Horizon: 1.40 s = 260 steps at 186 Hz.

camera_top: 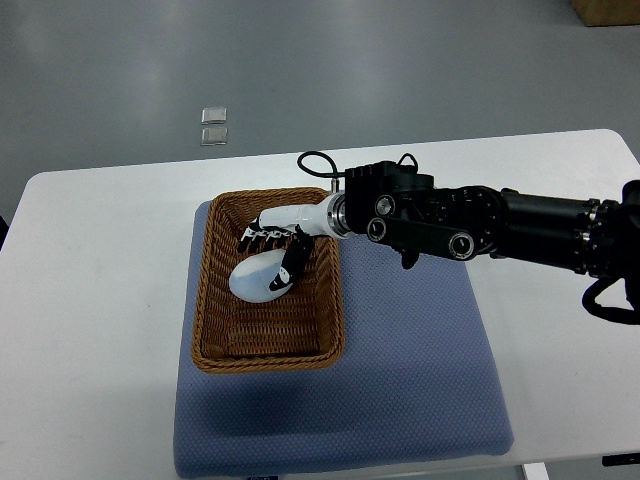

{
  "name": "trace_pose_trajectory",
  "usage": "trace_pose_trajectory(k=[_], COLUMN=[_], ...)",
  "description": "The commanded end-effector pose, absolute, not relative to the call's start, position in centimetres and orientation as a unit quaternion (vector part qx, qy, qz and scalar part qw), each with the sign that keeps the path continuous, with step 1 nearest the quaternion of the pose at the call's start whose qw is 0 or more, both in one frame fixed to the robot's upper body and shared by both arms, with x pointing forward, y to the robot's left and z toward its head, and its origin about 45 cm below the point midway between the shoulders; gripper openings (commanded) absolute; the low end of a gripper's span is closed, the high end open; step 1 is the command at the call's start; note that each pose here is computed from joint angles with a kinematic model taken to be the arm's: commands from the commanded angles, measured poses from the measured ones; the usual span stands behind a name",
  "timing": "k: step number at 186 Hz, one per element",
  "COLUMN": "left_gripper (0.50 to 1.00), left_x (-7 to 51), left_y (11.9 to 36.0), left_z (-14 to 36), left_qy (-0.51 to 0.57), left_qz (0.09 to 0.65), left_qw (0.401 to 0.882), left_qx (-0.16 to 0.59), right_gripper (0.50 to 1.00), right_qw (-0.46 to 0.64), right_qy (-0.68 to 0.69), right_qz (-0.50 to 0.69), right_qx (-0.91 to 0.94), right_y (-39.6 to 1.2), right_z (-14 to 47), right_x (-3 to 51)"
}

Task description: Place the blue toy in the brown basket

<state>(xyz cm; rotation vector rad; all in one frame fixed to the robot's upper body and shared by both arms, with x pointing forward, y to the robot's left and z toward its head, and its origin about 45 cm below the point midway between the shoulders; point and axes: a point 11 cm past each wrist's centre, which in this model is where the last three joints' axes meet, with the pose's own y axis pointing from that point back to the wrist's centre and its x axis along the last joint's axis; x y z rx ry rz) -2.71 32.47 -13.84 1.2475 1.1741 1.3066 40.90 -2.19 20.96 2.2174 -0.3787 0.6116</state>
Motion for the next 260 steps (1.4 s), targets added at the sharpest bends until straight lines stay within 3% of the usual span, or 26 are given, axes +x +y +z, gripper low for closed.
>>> trace_pose_trajectory(k=[1,35,51,79,106,162,205,260], left_gripper=[1.000,1.000,1.000,1.000,1.000,1.000,1.000,1.000], left_x=[-2.7,-2.7,-2.7,-2.7,-2.7,-2.7,-2.7,-2.7], left_y=[32.5,32.5,32.5,32.4,32.4,32.2,32.4,32.1], left_z=[-13.8,-13.8,-13.8,-13.8,-13.8,-13.9,-13.8,-13.9], left_qy=[0.480,0.480,0.480,0.479,0.479,0.480,0.479,0.480], left_qz=[0.534,0.534,0.534,0.532,0.532,0.530,0.531,0.529], left_qw=[0.474,0.474,0.474,0.476,0.475,0.477,0.477,0.478], left_qx=[0.510,0.510,0.510,0.511,0.511,0.511,0.512,0.510], right_gripper=[0.844,0.846,0.846,0.850,0.852,0.852,0.858,0.858], right_qw=[0.386,0.348,0.331,0.263,0.176,-0.122,-0.261,-0.297], right_qy=[-0.152,-0.161,-0.197,-0.289,-0.387,-0.528,-0.550,-0.574], right_qz=[0.247,0.244,0.236,0.191,0.091,-0.143,-0.281,-0.319], right_qx=[0.876,0.891,0.892,0.901,0.901,0.828,0.742,0.693], right_y=[-1.7,-0.4,-2.2,-6.9,-13.7,-23.7,-22.7,-23.0], right_z=[22.0,25.8,27.7,32.3,32.9,28.6,23.1,20.2], right_x=[41.2,42.1,43.7,47.0,48.9,48.3,46.9,46.4])
